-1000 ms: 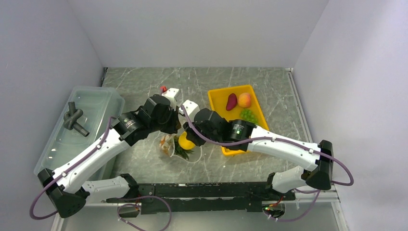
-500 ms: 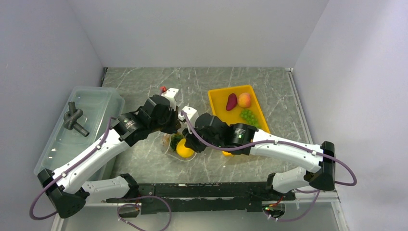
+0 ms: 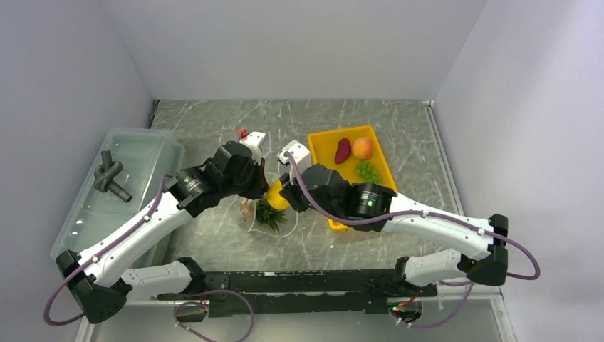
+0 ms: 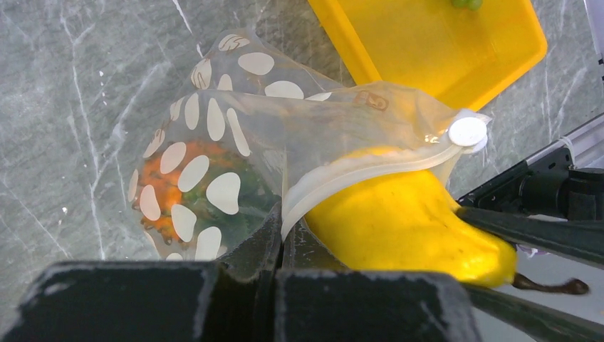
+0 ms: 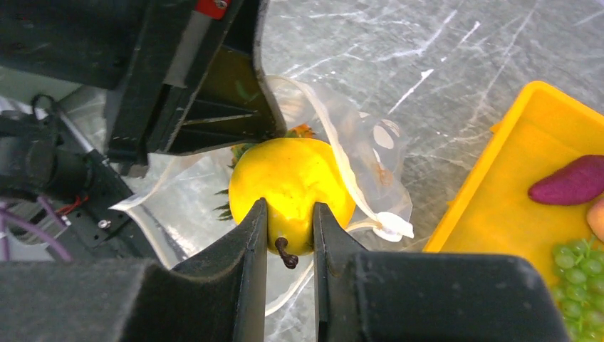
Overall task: Place the food in the zip-top bag and seal the zipper
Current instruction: Place the fake fruit in the zipper food storage bag, then pick up the fake fruit from the bin.
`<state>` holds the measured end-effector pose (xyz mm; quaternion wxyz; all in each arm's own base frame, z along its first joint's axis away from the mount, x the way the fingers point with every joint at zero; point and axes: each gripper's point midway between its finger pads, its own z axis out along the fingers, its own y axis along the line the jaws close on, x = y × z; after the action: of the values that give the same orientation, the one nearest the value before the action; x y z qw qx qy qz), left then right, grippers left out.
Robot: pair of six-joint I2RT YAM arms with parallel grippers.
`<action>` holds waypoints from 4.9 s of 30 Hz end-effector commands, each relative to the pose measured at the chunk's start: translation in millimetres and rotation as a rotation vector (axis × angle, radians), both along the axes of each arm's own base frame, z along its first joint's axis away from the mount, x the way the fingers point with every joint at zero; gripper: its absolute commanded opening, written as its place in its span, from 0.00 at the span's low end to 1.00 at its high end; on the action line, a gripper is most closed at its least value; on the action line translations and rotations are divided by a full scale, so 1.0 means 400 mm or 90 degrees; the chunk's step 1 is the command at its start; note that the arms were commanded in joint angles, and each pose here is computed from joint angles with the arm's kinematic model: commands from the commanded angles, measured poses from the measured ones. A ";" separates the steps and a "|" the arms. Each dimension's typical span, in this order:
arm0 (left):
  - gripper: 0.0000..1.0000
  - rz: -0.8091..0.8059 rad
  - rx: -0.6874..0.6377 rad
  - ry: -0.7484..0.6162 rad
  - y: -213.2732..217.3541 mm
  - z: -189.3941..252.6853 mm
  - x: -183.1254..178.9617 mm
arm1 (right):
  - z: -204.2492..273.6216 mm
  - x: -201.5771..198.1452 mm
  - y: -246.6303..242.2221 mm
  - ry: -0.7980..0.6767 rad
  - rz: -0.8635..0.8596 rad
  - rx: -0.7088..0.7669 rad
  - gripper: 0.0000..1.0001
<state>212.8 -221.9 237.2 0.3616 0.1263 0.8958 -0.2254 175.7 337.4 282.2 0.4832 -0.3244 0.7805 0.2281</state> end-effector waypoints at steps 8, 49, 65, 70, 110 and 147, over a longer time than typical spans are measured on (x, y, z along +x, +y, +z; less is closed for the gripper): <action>0.00 -0.020 -0.052 -0.012 -0.032 0.045 -0.003 | -0.027 0.083 0.025 -0.034 -0.120 -0.041 0.00; 0.00 -0.032 -0.063 -0.004 -0.039 0.055 -0.013 | -0.173 0.209 -0.013 -0.035 -0.319 0.048 0.47; 0.00 -0.024 -0.058 -0.003 -0.035 0.046 -0.009 | -0.062 0.183 -0.043 -0.028 -0.300 0.114 0.59; 0.00 -0.025 -0.055 -0.002 -0.036 0.044 -0.007 | -0.007 0.148 -0.071 -0.014 -0.270 0.152 0.60; 0.00 -0.039 -0.056 -0.001 -0.055 0.058 0.002 | -0.155 0.503 -0.507 0.038 -0.543 -0.034 0.86; 0.00 -0.046 -0.037 0.010 -0.056 0.042 0.001 | -0.446 0.776 -0.633 0.184 -0.656 -0.091 0.91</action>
<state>211.6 -238.7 236.4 0.3326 0.1441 0.8990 -0.2458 465.6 84.5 85.8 0.3663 0.0853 0.9247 -0.0582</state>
